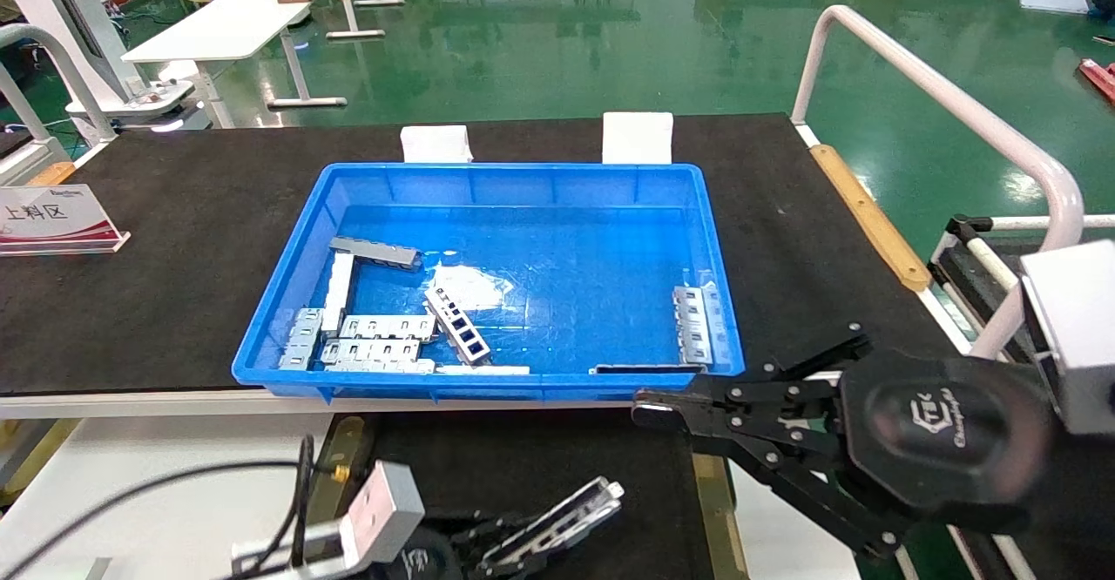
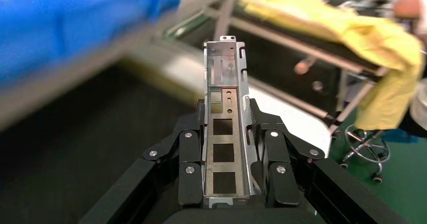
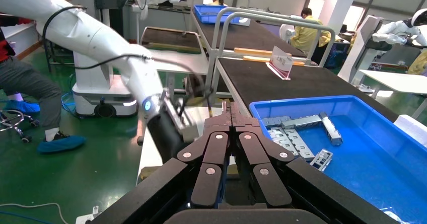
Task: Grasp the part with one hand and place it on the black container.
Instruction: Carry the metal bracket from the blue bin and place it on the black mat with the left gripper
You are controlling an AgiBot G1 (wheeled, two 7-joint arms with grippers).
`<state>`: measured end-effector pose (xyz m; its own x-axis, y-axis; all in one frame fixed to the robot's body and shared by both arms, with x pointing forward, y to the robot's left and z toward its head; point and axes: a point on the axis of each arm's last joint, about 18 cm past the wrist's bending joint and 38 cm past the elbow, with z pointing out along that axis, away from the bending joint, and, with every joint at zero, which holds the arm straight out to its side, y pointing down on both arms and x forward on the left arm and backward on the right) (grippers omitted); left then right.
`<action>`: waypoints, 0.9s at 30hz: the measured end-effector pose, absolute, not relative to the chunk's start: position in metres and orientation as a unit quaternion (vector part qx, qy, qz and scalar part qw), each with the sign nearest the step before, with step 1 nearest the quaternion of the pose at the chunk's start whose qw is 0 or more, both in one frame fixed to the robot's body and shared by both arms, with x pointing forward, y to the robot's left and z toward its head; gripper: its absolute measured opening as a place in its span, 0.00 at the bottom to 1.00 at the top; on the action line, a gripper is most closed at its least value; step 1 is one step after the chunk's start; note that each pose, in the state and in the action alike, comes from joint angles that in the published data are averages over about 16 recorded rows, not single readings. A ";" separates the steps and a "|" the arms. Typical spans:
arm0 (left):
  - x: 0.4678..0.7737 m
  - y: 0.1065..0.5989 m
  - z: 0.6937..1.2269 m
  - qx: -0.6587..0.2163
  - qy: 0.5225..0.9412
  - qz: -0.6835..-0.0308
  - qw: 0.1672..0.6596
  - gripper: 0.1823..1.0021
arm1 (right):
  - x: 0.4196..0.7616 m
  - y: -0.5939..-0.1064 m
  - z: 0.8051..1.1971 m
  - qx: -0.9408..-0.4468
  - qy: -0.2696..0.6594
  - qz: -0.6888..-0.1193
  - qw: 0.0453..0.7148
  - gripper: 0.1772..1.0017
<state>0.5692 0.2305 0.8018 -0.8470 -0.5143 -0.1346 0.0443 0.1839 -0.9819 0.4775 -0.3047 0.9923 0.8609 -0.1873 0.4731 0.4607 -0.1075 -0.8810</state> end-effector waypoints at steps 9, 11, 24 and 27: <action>0.592 0.222 0.748 -0.312 0.694 -0.606 0.233 0.21 | 0.478 -0.305 0.992 -0.703 -0.097 -0.245 0.661 0.02; 0.598 0.218 0.739 -0.343 0.678 -0.605 0.237 0.21 | 0.478 -0.305 0.992 -0.703 -0.097 -0.245 0.661 0.02; 0.637 0.182 0.704 -0.496 0.580 -0.596 0.251 0.21 | 0.478 -0.305 0.992 -0.703 -0.097 -0.245 0.661 0.02; 0.644 0.174 0.699 -0.518 0.563 -0.593 0.252 0.21 | 0.478 -0.305 0.992 -0.703 -0.097 -0.245 0.661 0.02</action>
